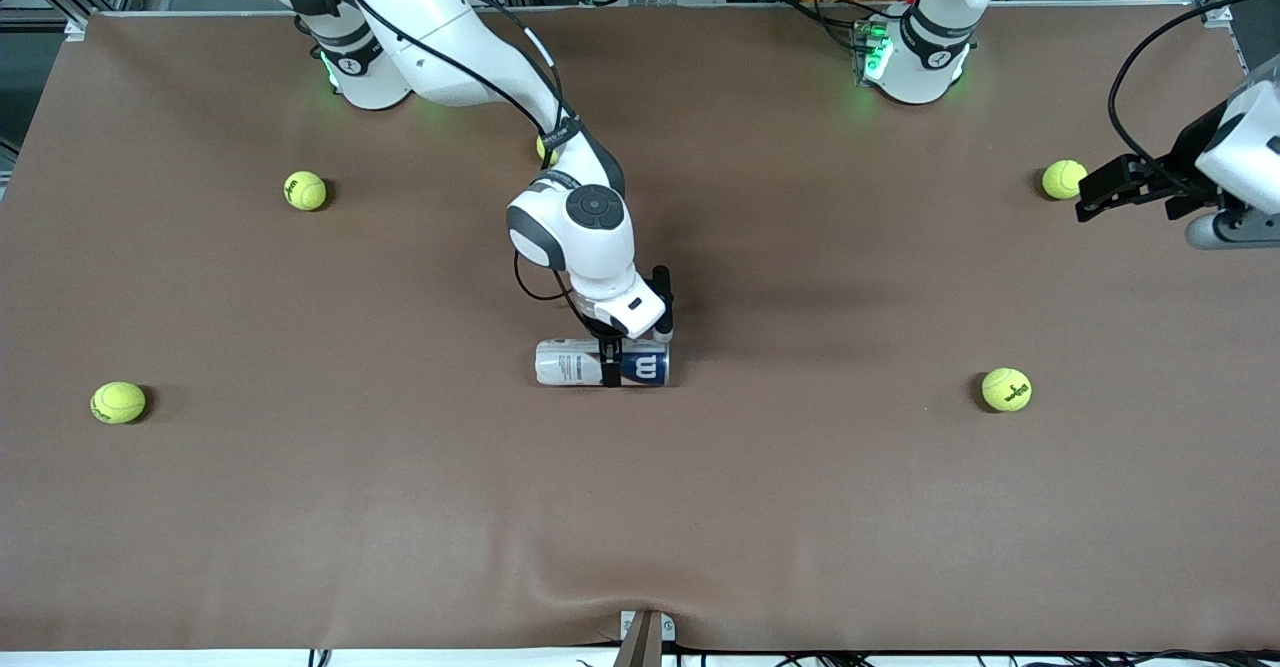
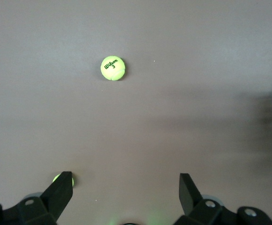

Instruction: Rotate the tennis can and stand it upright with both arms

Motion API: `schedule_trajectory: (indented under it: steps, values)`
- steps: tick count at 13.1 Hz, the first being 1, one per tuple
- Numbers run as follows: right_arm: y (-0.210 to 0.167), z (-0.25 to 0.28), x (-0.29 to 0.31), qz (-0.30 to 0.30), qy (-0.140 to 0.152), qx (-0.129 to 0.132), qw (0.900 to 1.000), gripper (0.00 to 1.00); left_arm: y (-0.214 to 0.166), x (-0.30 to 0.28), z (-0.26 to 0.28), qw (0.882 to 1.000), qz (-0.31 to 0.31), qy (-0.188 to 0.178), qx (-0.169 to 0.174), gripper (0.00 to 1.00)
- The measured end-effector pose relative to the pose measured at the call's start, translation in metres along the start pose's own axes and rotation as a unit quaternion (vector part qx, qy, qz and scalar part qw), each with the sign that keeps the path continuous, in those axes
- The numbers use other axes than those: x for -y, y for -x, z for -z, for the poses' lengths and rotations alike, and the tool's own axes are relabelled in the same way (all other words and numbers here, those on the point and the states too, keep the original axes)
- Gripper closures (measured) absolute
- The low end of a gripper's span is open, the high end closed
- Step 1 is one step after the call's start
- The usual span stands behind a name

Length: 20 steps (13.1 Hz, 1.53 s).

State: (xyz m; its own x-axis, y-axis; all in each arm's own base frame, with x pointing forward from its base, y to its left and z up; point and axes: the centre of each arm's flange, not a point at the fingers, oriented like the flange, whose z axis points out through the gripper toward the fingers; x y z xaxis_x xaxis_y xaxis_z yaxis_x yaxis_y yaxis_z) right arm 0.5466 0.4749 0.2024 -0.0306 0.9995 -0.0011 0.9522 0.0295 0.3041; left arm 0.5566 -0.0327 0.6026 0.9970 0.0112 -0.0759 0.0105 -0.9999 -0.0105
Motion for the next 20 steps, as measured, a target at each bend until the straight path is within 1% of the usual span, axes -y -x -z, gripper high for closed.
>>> schedule_trajectory:
  steps: [2,4,6,8,10,11,12,13,14,15,16,17,18,19,20]
  values:
    - [0.002,0.015,-0.006,-0.011,-0.008,0.013,1.0,0.0,-0.004,-0.003,-0.008,1.0,-0.001,0.009,0.008,0.0]
    - [0.0,0.035,-0.008,-0.026,-0.018,0.025,0.999,0.0,-0.011,-0.012,-0.021,0.999,-0.002,0.05,0.022,0.0]
    - [-0.005,0.054,-0.009,-0.054,-0.026,0.022,0.998,0.0,-0.029,-0.023,-0.046,0.995,-0.001,0.097,0.031,0.0]
    - [-0.006,0.066,-0.012,-0.087,-0.042,0.008,0.995,0.0,-0.053,-0.043,-0.081,0.989,0.001,0.144,0.039,0.0]
    - [0.001,0.077,-0.022,-0.123,-0.056,-0.001,0.991,0.0,-0.078,-0.071,-0.126,0.98,0.007,0.194,0.049,0.0]
    - [0.012,0.084,-0.033,-0.145,-0.059,0.0,0.988,0.0,-0.09,-0.084,-0.151,0.973,0.018,0.225,0.055,0.0]
    - [0.029,0.09,-0.048,-0.166,-0.059,0.002,0.984,0.0,-0.101,-0.095,-0.178,0.963,0.034,0.26,0.063,0.0]
    - [0.052,0.097,-0.067,-0.189,-0.055,0.003,0.98,0.0,-0.111,-0.108,-0.203,0.95,0.055,0.299,0.072,0.0]
    - [0.082,0.1,-0.088,-0.219,-0.052,0.002,0.974,0.0,-0.119,-0.121,-0.226,0.935,0.078,0.336,0.079,0.0]
    - [0.119,0.103,-0.111,-0.257,-0.053,0.0,0.965,0.0,-0.124,-0.137,-0.248,0.921,0.1,0.367,0.084,0.0]
    - [0.16,0.104,-0.132,-0.301,-0.06,-0.004,0.952,0.0,-0.128,-0.154,-0.268,0.908,0.121,0.392,0.087,0.0]
    - [0.2,0.104,-0.148,-0.344,-0.068,-0.011,0.937,0.0,-0.131,-0.17,-0.286,0.896,0.142,0.412,0.088,0.0]
    - [0.238,0.102,-0.161,-0.386,-0.077,-0.02,0.919,0.0,-0.132,-0.188,-0.305,0.885,0.162,0.427,0.089,0.0]
    - [0.265,0.099,-0.169,-0.416,-0.085,-0.027,0.905,0.0,-0.13,-0.204,-0.325,0.878,0.178,0.435,0.09,0.0]
    - [0.282,0.098,-0.173,-0.434,-0.088,-0.03,0.896,0.0,-0.128,-0.219,-0.343,0.874,0.192,0.437,0.09,0.0]
